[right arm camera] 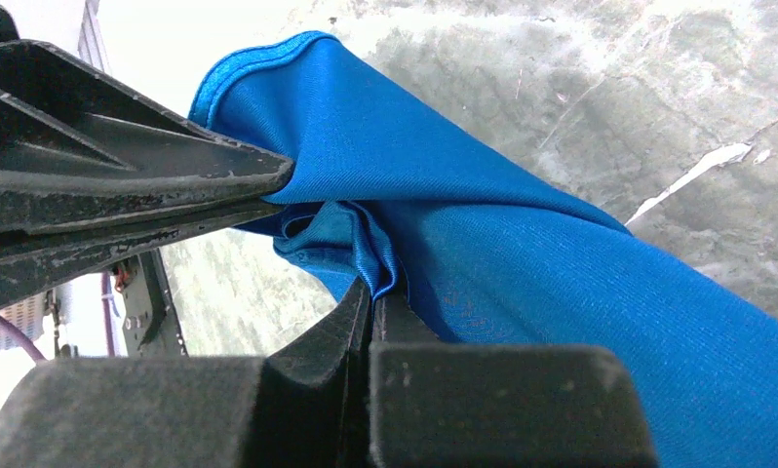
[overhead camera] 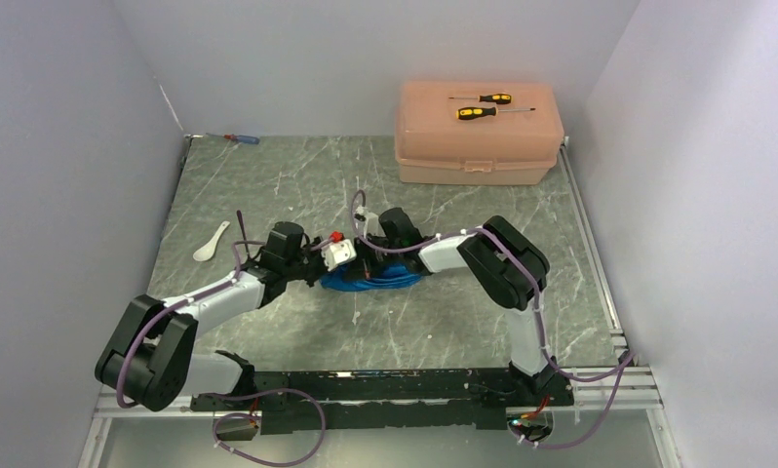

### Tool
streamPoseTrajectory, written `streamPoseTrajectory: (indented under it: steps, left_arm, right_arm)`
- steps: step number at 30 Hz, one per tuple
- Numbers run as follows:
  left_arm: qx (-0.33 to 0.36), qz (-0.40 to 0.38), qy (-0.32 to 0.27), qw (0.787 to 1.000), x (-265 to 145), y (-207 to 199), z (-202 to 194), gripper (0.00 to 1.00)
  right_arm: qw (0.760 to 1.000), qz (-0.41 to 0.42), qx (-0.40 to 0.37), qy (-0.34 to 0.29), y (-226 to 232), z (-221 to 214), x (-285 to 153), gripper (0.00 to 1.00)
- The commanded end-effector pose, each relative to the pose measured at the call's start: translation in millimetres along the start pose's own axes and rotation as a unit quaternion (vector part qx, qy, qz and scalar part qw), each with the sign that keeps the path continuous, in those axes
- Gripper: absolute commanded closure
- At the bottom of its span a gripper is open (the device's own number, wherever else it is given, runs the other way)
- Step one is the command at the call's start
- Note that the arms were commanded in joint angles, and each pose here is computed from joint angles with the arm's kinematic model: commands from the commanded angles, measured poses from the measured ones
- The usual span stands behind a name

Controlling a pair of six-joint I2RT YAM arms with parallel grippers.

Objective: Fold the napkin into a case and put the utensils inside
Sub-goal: Grasp the top corner of the smaller rectangle folded napkin from the folded napkin.

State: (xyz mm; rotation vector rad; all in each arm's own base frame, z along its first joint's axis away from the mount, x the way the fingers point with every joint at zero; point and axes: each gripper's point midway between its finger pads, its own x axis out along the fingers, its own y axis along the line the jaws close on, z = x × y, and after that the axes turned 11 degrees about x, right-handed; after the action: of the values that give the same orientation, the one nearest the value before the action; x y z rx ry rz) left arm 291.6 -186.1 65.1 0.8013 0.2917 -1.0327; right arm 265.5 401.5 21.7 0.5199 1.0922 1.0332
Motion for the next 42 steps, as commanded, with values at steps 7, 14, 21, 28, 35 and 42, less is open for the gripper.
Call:
streamPoseTrajectory:
  steps: [7, 14, 21, 28, 35, 42]
  left_arm:
    - [0.057, 0.000, -0.044, 0.997, -3.8, 4.7, 19.4, 0.97]
    - [0.110, -0.019, -0.037, 0.993, -3.0, -8.9, 5.9, 0.97]
    - [0.139, -0.036, -0.046, 0.989, -2.3, -19.5, 3.3, 0.97]
    - [0.157, -0.061, -0.055, 0.984, -1.1, -28.5, 4.9, 0.97]
    - [0.194, -0.114, -0.057, 0.973, 1.0, -47.6, -2.8, 0.97]
    - [0.270, -0.188, -0.036, 0.944, -2.3, -83.1, -38.1, 0.97]
  right_arm:
    - [0.994, -0.065, 0.047, 0.075, -21.6, -10.7, -2.1, 1.00]
    - [0.993, -0.005, 0.035, 0.114, 7.9, 6.9, 3.8, 1.00]
    - [0.986, 0.038, 0.026, 0.159, 14.6, 10.7, 4.5, 1.00]
    - [0.984, 0.060, 0.037, 0.165, 19.0, 25.6, 9.1, 1.00]
    - [0.982, 0.067, 0.046, 0.168, 13.9, 28.3, 15.7, 1.00]
    - [0.982, 0.096, 0.040, 0.157, 27.1, 30.4, 12.7, 1.00]
